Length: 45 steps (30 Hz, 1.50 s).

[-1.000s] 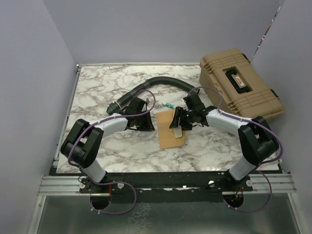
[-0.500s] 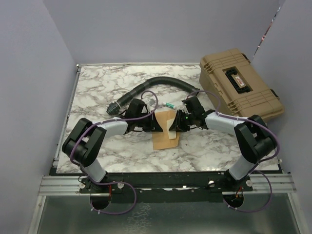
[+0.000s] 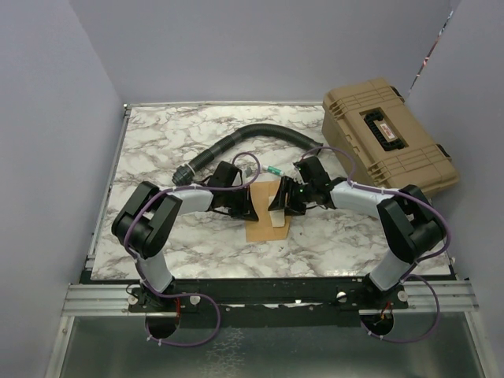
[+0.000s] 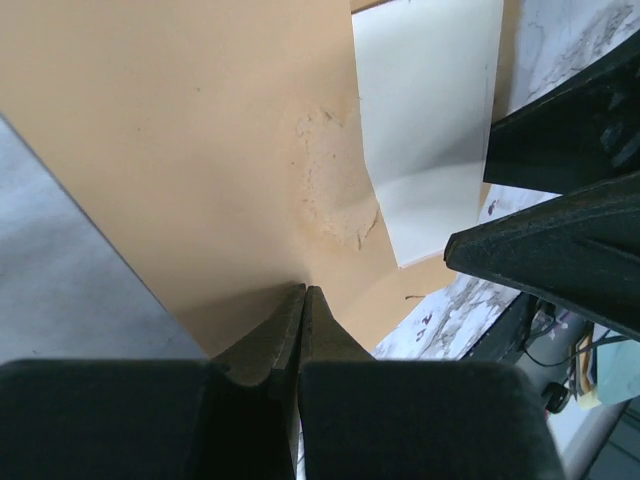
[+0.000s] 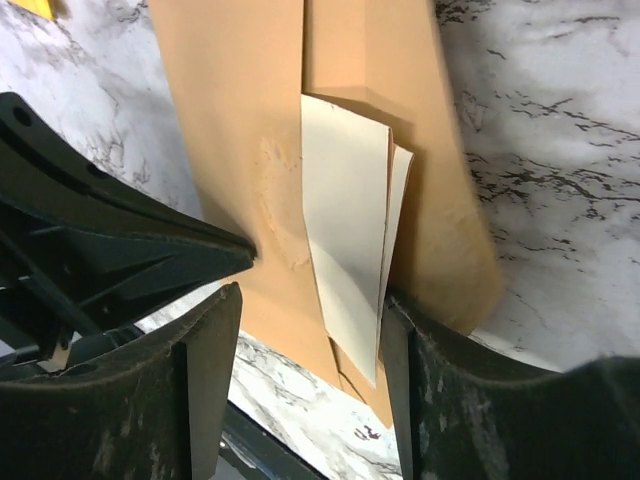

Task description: Place the letter into the envelope and seal it

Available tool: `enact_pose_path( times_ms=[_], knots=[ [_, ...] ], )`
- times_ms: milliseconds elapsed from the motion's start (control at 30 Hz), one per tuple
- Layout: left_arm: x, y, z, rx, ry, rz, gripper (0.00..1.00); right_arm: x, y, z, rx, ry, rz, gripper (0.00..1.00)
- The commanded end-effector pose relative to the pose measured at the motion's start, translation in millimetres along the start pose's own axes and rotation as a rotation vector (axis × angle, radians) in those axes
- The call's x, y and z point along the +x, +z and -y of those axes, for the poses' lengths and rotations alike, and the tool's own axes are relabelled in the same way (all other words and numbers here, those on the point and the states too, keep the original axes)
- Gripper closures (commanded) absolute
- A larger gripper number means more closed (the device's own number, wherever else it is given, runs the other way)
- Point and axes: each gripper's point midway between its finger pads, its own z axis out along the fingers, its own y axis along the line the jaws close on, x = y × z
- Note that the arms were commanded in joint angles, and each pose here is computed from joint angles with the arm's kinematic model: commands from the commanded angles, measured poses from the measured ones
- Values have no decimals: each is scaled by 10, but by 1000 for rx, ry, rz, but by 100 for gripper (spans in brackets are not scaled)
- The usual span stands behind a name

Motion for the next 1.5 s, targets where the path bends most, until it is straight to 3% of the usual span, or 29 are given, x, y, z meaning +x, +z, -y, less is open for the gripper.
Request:
enact_pose_path(
  times_ms=[0, 167, 367, 433, 500, 600, 767, 967, 1200, 1467],
  knots=[
    [206, 6, -464, -213, 1, -71, 100, 12, -84, 46, 58, -20, 1, 38],
    [250, 21, -504, -224, -3, -95, 100, 32, -92, 66, 70, -14, -9, 39],
    [128, -6, -378, -197, 11, -74, 100, 27, -31, 148, 107, -13, -13, 58],
    [46, -49, -295, -187, 20, -56, 100, -5, -23, 183, 119, -23, 8, 61],
    [-80, -103, -194, -179, 33, -19, 94, -5, -2, 231, 137, -32, 8, 61],
    [-285, -205, -56, -179, 50, 46, 72, -1, 11, 251, 145, -44, 4, 60],
    [-365, -346, 44, -176, 51, 98, 63, -96, -87, 135, 133, -88, 45, 46],
    [-372, -449, -147, -276, 17, 150, 50, -177, -92, 113, 154, -94, 54, 47],
    [-299, -460, -522, -444, -80, 147, 45, -173, 4, 153, 161, -82, 47, 55],
    [-108, -288, -548, -401, -104, 41, 49, -124, 139, 213, 167, -86, 20, 55]
  ],
)
